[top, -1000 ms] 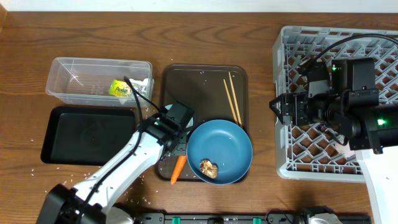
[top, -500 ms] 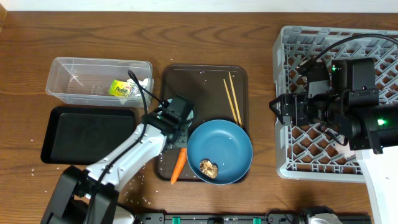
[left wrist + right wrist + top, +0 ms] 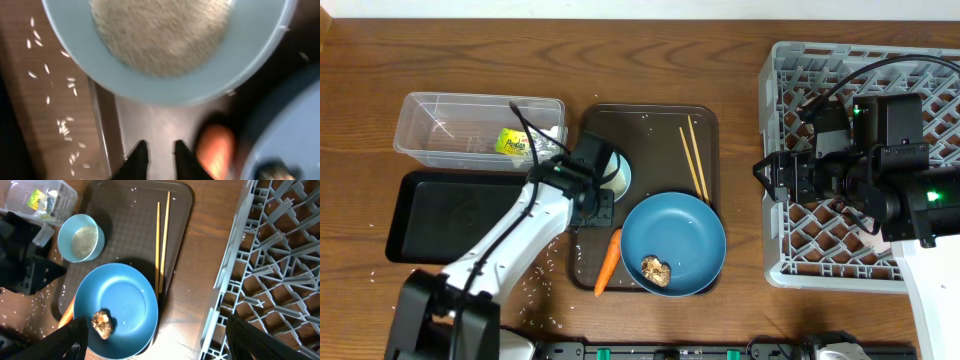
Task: Sort waste into correct bins and load items into the dishwasher rack
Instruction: 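Lower the left gripper and grasp the carrot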
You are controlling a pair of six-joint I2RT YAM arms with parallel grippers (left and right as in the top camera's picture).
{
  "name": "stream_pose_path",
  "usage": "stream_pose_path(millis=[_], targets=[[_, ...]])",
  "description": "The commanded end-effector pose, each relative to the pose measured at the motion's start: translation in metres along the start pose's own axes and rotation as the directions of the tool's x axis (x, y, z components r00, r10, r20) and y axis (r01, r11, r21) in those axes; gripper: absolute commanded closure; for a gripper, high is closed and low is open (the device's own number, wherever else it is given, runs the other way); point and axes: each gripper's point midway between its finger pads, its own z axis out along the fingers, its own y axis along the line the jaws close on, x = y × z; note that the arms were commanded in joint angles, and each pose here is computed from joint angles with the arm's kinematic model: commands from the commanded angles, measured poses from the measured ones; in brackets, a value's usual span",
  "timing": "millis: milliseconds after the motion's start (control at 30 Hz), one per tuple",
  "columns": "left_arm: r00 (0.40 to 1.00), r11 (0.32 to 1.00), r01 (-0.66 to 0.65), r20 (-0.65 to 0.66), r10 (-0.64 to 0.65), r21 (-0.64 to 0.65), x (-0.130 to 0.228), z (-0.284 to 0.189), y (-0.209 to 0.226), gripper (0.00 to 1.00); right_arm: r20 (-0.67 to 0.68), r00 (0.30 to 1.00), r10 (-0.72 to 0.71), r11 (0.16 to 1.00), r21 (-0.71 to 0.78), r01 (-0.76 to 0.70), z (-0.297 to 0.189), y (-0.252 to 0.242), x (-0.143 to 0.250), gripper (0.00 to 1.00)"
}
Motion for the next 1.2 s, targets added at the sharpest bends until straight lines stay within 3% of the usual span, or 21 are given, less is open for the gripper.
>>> stream_pose_path(millis=[0,400,433,467,500,567,733,800,1167], targets=[[0.998,0.995,-0.069,0.005,0.069,0.067,0.006,-0.020,-0.016,0.78,0.006,1.000,-0.012,1.000,0.000,0.012,0.000,0.002,-0.002,0.19],[0.971,0.985,-0.160,-0.170,0.170,0.068,0.070,-0.001,-0.022,0.73,0.008,1.000,-0.013,1.000,0.000,0.013,0.000,0.002,-0.002,0.19],[0.968,0.983,-0.172,-0.172,0.182,0.070,0.072,0.000,-0.024,0.70,0.008,1.000,-0.012,1.000,0.000,0.012,0.000,0.002,-0.002,0.19],[0.965,0.979,-0.189,-0.173,0.199,0.072,0.074,0.000,-0.027,0.60,0.008,1.000,-0.013,1.000,0.000,0.013,0.000,0.002,-0.002,0.19],[0.963,0.978,-0.197,-0.174,0.207,0.073,0.075,0.000,-0.029,0.41,0.008,1.000,-0.013,1.000,0.000,0.013,0.000,0.002,-0.002,0.19],[0.960,0.975,-0.210,-0.171,0.220,0.076,0.076,0.000,-0.032,0.32,0.009,1.000,-0.013,1.000,0.000,0.013,0.000,0.002,-0.003,0.18],[0.960,0.976,-0.209,-0.177,0.217,0.062,0.080,0.005,-0.028,0.32,0.007,1.000,-0.013,1.000,0.000,0.013,0.000,0.002,-0.002,0.19],[0.961,0.979,-0.194,-0.188,0.201,0.056,0.085,0.010,-0.025,0.39,0.007,1.000,-0.013,1.000,0.000,0.013,0.000,0.002,-0.002,0.18],[0.963,0.981,-0.181,-0.189,0.192,0.075,0.093,0.023,-0.025,0.39,0.009,1.000,-0.017,1.000,0.000,0.017,0.000,0.002,-0.003,0.18]])
